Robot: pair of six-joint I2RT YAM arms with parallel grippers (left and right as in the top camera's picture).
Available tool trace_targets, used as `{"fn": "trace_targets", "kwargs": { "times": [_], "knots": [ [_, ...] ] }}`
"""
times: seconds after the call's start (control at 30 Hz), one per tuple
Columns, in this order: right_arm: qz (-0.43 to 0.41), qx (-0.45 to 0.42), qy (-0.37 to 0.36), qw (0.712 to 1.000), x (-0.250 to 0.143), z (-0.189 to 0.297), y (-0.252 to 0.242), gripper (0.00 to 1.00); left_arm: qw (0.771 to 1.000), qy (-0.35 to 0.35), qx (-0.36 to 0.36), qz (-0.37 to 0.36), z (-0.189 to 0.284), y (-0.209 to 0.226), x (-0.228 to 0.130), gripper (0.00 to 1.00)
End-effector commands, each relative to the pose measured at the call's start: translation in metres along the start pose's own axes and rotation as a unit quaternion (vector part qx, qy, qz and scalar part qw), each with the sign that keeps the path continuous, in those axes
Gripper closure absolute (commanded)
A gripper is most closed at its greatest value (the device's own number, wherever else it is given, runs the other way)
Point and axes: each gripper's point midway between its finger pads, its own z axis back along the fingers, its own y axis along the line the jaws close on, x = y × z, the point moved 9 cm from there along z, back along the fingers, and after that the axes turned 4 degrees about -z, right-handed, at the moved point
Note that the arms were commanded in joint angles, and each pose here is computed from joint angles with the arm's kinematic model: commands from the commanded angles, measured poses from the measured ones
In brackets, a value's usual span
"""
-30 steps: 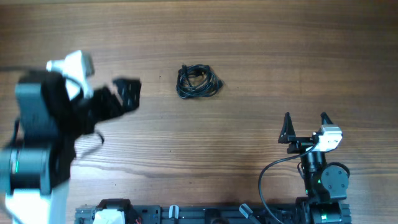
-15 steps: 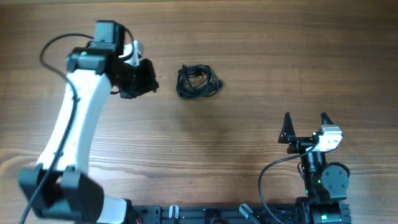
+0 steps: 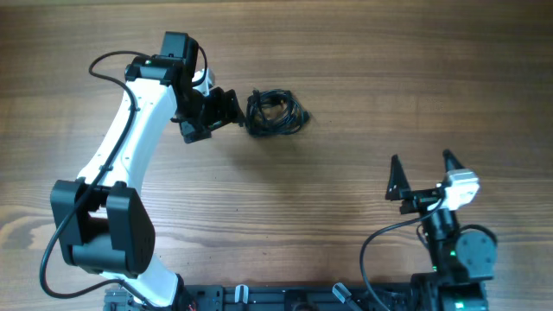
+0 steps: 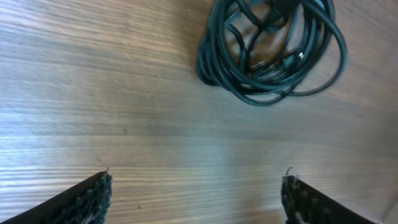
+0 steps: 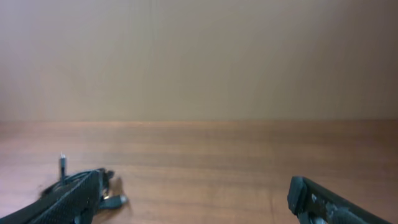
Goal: Untangle cables
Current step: 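Move both grippers forward to the black cable bundle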
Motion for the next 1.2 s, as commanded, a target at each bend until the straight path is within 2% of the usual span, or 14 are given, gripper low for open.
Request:
{"fn": "trace_targets", "kwargs": {
  "times": [0.0,0.2,0.3,0.4,0.5,0.53,0.57,0.63,0.7,0.8,0.9,1.17],
  "knots": [
    [-0.003,0.023,0.005,1.0,0.064,-0.004,0.013,0.0,0.998,-0.029,0.048,-0.005,0.0,0.005,0.007,0.07],
    [-0.031,0.086,0.168,0.982,0.144,-0.049,0.036,0.0,0.996,-0.064,0.068,0.017,0.001,0.008,0.016,0.06],
    [-0.06,0.096,0.286,0.952,0.165,-0.077,0.043,0.0,0.995,-0.074,0.064,0.014,0.001,0.006,0.02,0.09],
    [-0.091,0.129,0.354,0.922,0.168,-0.104,0.049,0.0,0.995,-0.074,0.064,0.014,-0.002,0.007,0.022,0.1],
    [-0.138,0.185,0.384,0.894,0.156,-0.132,0.056,0.0,0.995,-0.071,0.065,0.014,-0.005,0.007,0.023,0.1],
    [-0.176,0.2,0.404,0.875,0.148,-0.14,0.059,0.0,0.995,-0.071,0.065,0.012,-0.006,0.008,0.023,0.14],
    [-0.191,0.218,0.419,0.86,0.14,-0.148,0.063,0.06,0.995,-0.072,0.064,0.011,-0.006,0.008,0.024,0.14],
    [-0.192,0.228,0.445,0.844,0.121,-0.164,0.072,0.24,0.995,-0.074,0.064,0.007,-0.007,0.008,0.025,0.16],
    [-0.181,0.231,0.471,0.832,0.101,-0.176,0.086,0.35,0.995,-0.079,0.062,0.004,-0.008,0.007,0.027,0.18],
    [-0.15,0.201,0.499,0.829,0.073,-0.192,0.101,0.48,0.995,-0.086,0.059,-0.008,-0.012,0.007,0.032,0.22],
    [-0.12,0.182,0.517,0.828,0.049,-0.205,0.113,0.49,0.995,-0.088,0.049,-0.012,-0.019,0.007,0.033,0.23],
    [-0.103,0.162,0.559,0.807,-0.012,-0.235,0.123,0.42,0.996,-0.083,0.018,-0.037,-0.038,0.006,0.028,0.26]
  ]
}}
